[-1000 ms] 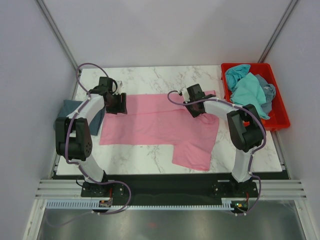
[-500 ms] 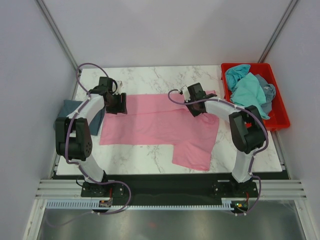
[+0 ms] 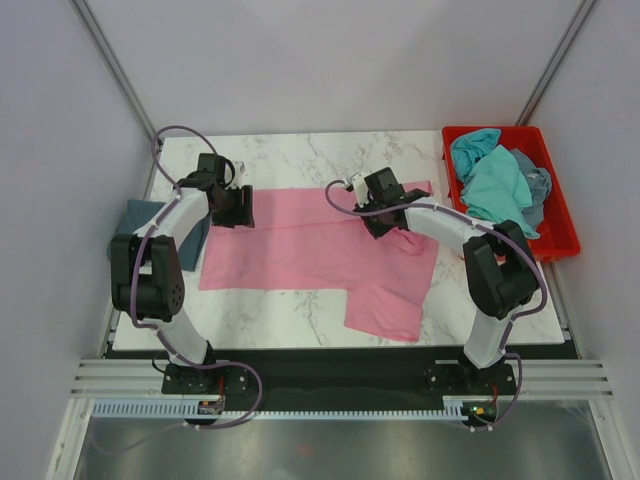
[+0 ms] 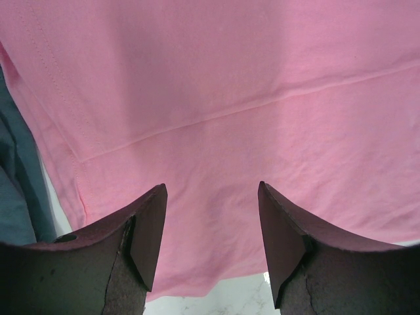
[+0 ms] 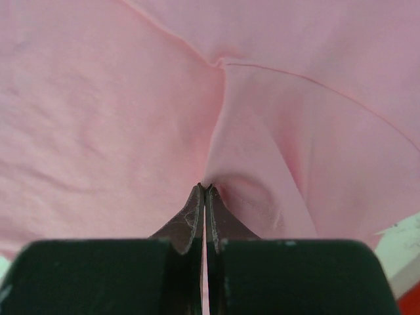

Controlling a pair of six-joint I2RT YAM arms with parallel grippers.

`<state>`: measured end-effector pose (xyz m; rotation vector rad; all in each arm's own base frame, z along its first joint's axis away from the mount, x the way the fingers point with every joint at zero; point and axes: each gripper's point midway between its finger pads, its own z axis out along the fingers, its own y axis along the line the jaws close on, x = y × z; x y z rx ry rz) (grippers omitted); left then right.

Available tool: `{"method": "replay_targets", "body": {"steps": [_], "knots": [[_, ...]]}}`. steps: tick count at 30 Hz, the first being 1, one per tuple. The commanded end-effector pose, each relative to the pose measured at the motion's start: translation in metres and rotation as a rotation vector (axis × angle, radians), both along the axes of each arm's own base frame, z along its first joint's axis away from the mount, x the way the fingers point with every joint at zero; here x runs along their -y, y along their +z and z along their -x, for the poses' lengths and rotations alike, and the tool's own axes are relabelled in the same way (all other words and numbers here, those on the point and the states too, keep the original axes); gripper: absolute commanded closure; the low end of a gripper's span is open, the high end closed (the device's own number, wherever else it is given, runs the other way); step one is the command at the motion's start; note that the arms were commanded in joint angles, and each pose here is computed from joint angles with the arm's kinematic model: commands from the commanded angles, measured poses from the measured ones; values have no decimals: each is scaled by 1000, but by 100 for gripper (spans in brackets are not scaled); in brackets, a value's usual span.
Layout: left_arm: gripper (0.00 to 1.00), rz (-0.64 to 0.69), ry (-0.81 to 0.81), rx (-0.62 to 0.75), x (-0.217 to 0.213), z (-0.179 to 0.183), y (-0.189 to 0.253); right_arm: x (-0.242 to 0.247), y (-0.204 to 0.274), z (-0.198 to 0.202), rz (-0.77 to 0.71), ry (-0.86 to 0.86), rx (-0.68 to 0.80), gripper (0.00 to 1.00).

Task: Fold and stack the t-shirts
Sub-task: Fold the tshirt

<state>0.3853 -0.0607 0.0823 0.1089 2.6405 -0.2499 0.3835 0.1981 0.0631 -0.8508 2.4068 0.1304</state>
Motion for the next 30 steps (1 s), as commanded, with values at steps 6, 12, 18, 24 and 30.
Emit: {"method": "replay_targets", "body": {"steps": [6,12,18,24,30], "knots": [[34,1,15,73,1,-13,19,-31,8,20,-86,48,-36,100],[34,2,14,71,1,-13,19,-40,12,27,-113,62,-48,90],[34,-4,15,72,0,-13,19,-32,54,9,-129,2,71,56],[14,-39,-2,95,-4,-28,23,27,86,-54,-206,-250,157,53],[12,-118,31,131,-17,-57,34,87,39,-86,-148,-388,93,53]]}}
